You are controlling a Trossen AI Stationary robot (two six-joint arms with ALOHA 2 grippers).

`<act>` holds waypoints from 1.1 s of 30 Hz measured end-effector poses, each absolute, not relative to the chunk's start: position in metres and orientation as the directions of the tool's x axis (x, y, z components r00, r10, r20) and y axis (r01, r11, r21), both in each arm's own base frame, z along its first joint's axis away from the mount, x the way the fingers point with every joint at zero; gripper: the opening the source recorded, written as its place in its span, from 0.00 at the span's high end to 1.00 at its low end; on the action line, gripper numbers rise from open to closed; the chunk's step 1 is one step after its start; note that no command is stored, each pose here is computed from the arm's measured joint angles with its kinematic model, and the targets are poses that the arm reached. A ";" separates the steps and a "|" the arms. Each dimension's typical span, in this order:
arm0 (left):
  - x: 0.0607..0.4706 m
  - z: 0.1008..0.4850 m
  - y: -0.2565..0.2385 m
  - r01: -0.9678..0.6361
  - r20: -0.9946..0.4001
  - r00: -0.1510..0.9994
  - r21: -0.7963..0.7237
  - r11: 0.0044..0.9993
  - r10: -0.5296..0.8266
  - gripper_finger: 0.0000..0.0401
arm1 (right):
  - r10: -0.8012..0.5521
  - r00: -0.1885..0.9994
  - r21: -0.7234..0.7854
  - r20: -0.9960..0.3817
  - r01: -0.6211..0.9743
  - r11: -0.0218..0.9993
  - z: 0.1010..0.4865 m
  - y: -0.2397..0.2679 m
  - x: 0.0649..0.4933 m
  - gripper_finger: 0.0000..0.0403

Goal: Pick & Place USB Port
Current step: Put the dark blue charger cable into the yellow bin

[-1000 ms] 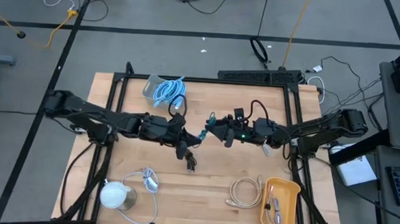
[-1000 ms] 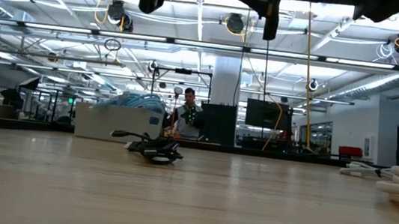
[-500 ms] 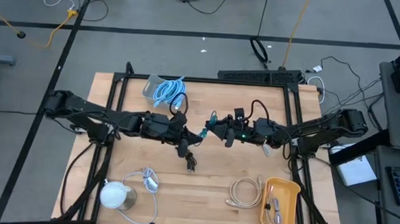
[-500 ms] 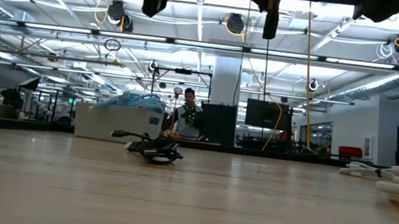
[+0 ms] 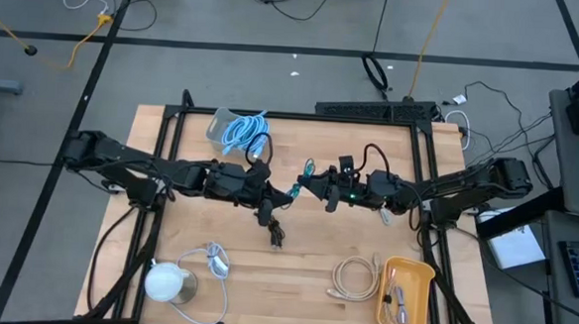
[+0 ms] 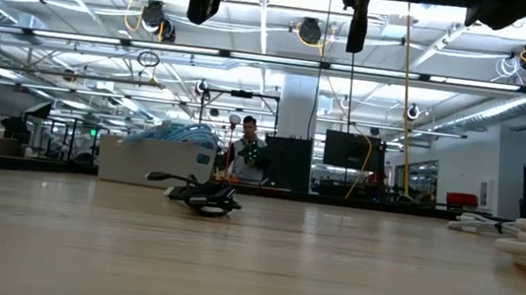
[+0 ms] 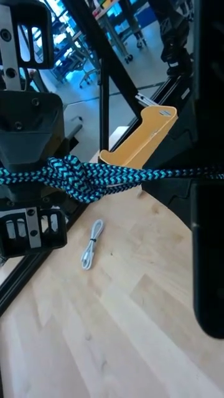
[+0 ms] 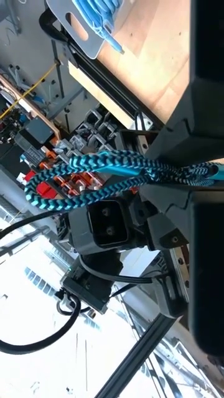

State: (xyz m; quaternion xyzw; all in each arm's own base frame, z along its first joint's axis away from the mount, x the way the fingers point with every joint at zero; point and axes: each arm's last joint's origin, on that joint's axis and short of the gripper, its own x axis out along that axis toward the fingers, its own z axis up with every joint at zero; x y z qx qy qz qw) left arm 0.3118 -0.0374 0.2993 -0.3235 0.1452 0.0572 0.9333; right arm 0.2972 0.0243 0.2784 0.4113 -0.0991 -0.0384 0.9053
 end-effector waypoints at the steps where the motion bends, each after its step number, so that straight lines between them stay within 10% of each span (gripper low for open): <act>1: 0.312 0.299 -0.037 -0.202 -0.310 0.951 -0.587 0.784 0.013 0.99 | -0.152 0.977 0.752 0.148 -0.012 0.659 0.278 0.024 0.297 0.93; 20: 0.290 0.297 -0.050 -0.235 -0.458 0.885 -0.589 0.773 -0.080 0.27 | -0.012 0.974 0.685 0.227 -0.150 0.713 0.309 0.029 0.302 0.94; 28: 0.235 0.299 -0.043 -0.482 -0.682 0.725 -0.403 0.778 0.096 0.27 | 0.021 0.945 0.543 -0.328 0.169 0.823 0.346 0.057 0.292 0.95; 33: 0.211 0.311 -0.037 -0.510 -0.681 0.715 -0.356 0.783 0.156 0.37 | -0.121 0.746 0.477 -0.654 0.532 0.700 0.361 0.074 0.254 0.95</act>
